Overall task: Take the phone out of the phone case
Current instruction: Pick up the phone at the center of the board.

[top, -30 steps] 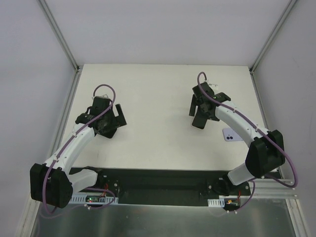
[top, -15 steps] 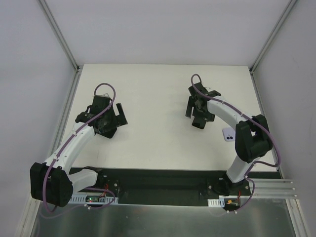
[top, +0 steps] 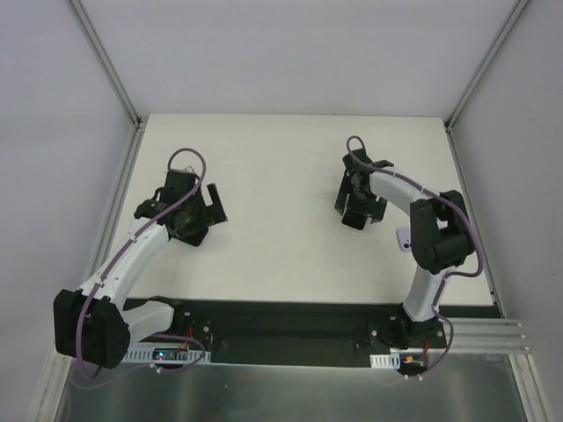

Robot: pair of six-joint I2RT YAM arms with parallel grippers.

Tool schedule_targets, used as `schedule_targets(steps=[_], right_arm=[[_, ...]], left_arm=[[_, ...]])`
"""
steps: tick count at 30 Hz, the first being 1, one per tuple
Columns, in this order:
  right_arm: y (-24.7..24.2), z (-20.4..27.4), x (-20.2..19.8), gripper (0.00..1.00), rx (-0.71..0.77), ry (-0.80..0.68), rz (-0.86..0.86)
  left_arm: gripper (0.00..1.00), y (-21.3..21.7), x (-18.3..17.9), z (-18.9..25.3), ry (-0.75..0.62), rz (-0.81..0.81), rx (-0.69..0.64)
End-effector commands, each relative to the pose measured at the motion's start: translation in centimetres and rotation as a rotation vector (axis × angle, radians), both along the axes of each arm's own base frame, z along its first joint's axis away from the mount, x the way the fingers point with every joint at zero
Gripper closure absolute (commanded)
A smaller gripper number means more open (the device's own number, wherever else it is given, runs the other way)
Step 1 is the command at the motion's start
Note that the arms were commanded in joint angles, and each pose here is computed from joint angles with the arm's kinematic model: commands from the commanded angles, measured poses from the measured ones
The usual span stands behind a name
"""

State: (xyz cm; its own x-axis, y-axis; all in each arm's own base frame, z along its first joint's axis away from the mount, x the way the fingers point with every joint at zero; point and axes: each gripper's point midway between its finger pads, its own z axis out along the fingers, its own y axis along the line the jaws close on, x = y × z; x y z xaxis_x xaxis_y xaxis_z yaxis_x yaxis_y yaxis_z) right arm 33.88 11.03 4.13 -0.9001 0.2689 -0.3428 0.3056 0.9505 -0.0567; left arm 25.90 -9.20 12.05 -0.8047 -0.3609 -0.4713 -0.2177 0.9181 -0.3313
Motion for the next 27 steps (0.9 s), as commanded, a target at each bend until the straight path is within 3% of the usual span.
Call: schedule_targets(steps=[1, 14, 15, 16, 20, 24, 27], right_arm=[[1.0, -0.5, 0.9, 0.04, 0.068, 0.008, -0.02], [1.2, -2.7, 1.9, 0.01, 0.092, 0.029, -0.021], [1.1, -2.7, 1.9, 0.04, 0.089, 0.027, -0.019], [1.0, -2.5, 1.9, 0.15, 0.088, 0.021, -0.018], [0.9, -2.0, 1.5, 0.38, 0.092, 0.005, -0.012], [1.0, -1.9, 0.7, 0.52, 0.108, -0.003, 0.004], [1.6, -1.6, -0.1, 0.57, 0.141, -0.026, 0.037]], left_arm=[[0.01, -0.3, 0.0, 1.1, -0.02, -0.012, -0.018], [0.01, -0.7, -0.4, 1.3, -0.02, -0.022, -0.047], [0.01, -0.7, -0.5, 1.3, -0.022, -0.02, -0.047], [0.01, -0.8, -0.5, 1.4, -0.025, -0.02, -0.052], [0.01, -1.3, -0.6, 1.6, -0.023, -0.044, -0.074], [0.01, -3.0, -0.4, 1.7, 0.015, -0.13, -0.134], [0.01, -4.4, 0.1, 0.8, 0.08, -0.197, -0.171]])
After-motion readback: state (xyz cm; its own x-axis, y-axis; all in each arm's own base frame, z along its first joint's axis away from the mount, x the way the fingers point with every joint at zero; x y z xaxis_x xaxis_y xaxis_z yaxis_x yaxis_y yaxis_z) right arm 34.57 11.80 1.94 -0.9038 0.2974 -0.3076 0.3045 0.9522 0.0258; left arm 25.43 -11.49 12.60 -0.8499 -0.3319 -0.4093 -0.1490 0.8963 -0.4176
